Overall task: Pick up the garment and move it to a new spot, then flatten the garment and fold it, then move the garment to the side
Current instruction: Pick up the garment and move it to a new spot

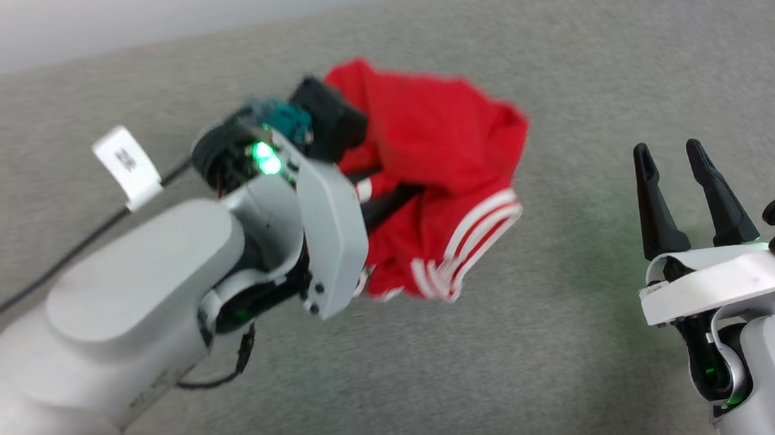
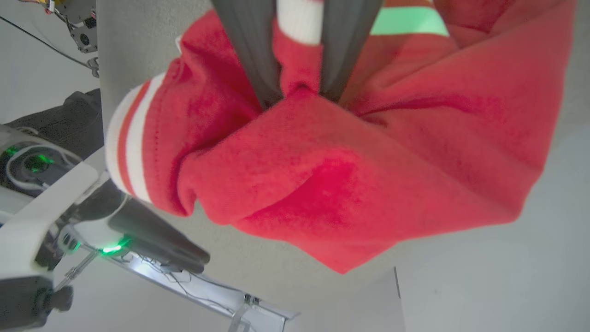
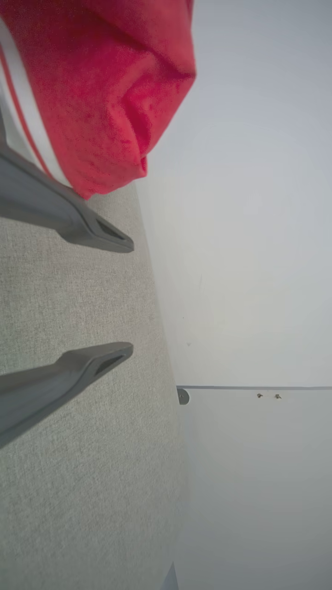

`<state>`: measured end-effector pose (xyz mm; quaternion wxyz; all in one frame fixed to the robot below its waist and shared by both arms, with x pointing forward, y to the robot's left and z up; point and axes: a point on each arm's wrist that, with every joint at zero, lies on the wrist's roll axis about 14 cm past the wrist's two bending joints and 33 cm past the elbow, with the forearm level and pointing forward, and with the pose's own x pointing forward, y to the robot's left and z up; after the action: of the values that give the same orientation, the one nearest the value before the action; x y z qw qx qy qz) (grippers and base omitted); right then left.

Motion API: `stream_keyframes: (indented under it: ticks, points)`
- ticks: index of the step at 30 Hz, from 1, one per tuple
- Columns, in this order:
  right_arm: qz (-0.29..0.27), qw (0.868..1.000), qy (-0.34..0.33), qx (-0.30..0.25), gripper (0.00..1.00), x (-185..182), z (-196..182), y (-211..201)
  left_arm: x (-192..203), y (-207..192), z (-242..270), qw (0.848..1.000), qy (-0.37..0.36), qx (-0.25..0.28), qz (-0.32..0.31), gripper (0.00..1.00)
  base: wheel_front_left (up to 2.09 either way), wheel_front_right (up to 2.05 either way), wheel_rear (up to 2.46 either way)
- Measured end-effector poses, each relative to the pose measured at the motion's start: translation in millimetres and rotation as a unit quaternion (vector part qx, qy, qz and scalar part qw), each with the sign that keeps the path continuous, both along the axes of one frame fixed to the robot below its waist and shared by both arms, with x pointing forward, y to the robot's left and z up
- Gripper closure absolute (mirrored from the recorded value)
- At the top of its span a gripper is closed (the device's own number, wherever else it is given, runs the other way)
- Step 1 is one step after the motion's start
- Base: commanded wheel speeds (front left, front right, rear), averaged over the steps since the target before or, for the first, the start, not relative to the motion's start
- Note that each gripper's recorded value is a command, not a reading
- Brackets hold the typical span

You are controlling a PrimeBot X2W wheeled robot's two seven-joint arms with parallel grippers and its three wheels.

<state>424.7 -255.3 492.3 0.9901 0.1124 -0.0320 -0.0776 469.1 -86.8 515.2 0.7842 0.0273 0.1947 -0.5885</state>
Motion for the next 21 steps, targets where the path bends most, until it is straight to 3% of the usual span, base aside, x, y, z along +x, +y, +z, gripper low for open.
stream_keyframes:
  ticks: [12,18,21]
  points:
    - [-0.043,0.999,0.024,0.004,0.00,-12,-15,-28,0,3,-104,0.990,0.084,0.112,-0.009,1.00,0.00,0.00,0.00]
    - [-0.048,0.998,0.029,0.002,0.00,-12,-19,-32,3,0,-124,0.987,0.101,0.125,-0.010,1.00,0.00,0.00,0.00]
    - [-0.049,0.998,0.031,0.003,0.00,-13,-20,-33,4,-1,-128,0.987,0.100,0.129,-0.011,0.56,0.00,0.00,0.00]
